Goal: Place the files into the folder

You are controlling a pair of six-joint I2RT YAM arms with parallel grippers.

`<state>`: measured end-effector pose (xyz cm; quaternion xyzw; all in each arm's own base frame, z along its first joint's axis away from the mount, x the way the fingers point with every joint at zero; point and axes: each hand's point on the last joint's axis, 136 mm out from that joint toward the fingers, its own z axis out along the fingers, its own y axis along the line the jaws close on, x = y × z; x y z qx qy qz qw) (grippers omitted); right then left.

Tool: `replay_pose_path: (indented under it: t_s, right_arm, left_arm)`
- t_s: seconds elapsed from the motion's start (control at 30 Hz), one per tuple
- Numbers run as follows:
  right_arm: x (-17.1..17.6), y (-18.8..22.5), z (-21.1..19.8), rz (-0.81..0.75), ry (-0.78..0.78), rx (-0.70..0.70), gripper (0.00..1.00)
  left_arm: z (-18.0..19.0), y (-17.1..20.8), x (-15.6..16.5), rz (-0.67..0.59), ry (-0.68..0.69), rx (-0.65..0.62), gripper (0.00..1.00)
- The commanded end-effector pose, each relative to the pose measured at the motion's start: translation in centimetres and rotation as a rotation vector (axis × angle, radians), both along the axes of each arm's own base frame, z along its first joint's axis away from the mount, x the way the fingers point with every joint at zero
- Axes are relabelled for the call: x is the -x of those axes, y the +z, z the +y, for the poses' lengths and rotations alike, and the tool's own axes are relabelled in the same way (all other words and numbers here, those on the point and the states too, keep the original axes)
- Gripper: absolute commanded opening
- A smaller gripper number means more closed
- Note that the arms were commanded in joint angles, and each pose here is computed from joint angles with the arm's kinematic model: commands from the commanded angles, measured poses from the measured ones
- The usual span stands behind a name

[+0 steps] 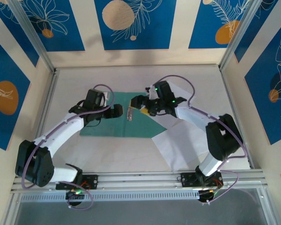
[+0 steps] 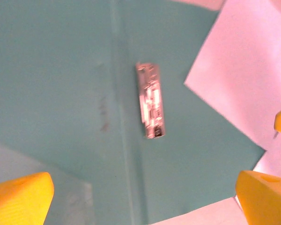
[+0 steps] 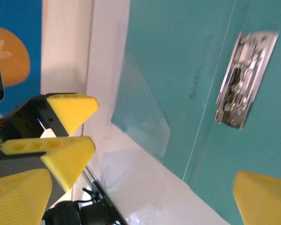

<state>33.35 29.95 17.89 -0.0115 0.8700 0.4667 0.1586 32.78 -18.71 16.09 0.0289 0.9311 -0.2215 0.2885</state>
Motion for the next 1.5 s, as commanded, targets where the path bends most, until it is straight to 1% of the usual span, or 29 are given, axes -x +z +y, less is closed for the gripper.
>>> replay_pose_path:
  t_s: [0.0,0.1,0.2,0.37,0.53,0.63,0.73,0.97,1.1,1.47]
  right_arm:
    - [-0.4,0.5,-3.4,0.0,-0.048,0.049,0.99]
    - [-1.7,-0.1,-7.0,0.024,-0.136,0.057,0.99]
    - [-2.4,-1.0,-10.4,0.057,-0.219,0.049,0.99]
    - [-2.2,-2.8,-14.7,0.114,-0.336,0.057,0.99]
    - [-1.3,-4.4,-17.0,0.163,-0.398,0.063,1.0]
    - [-0.6,-5.7,-18.1,0.207,-0.432,0.078,1.0]
    - [-0.1,-6.6,-18.7,0.23,-0.446,0.075,1.0]
    - [0.1,-7.6,-19.3,0.254,-0.456,0.08,1.0]
    - [0.0,-8.0,-19.5,0.264,-0.458,0.08,1.0]
    - [-0.2,-9.0,-19.5,0.284,-0.453,0.082,1.0]
  left_arm:
    - [-2.8,1.1,-1.4,-0.046,-0.09,-0.052,1.0]
    - [-6.9,1.7,-2.9,-0.071,-0.177,-0.027,1.0]
    - [-11.5,1.4,-3.8,-0.076,-0.267,0.0,1.0]
    - [-18.4,-1.2,-4.7,-0.029,-0.366,0.049,0.99]
    - [-22.7,-4.6,-5.0,0.035,-0.414,0.076,0.98]
    - [-23.8,-6.9,-5.2,0.083,-0.404,0.092,0.97]
    - [-24.0,-8.7,-5.2,0.122,-0.387,0.091,0.97]
    - [-23.5,-11.1,-4.2,0.191,-0.352,0.093,0.97]
    - [-23.1,-11.5,-3.5,0.215,-0.336,0.094,0.97]
    - [-21.5,-10.9,-1.7,0.256,-0.304,0.074,0.97]
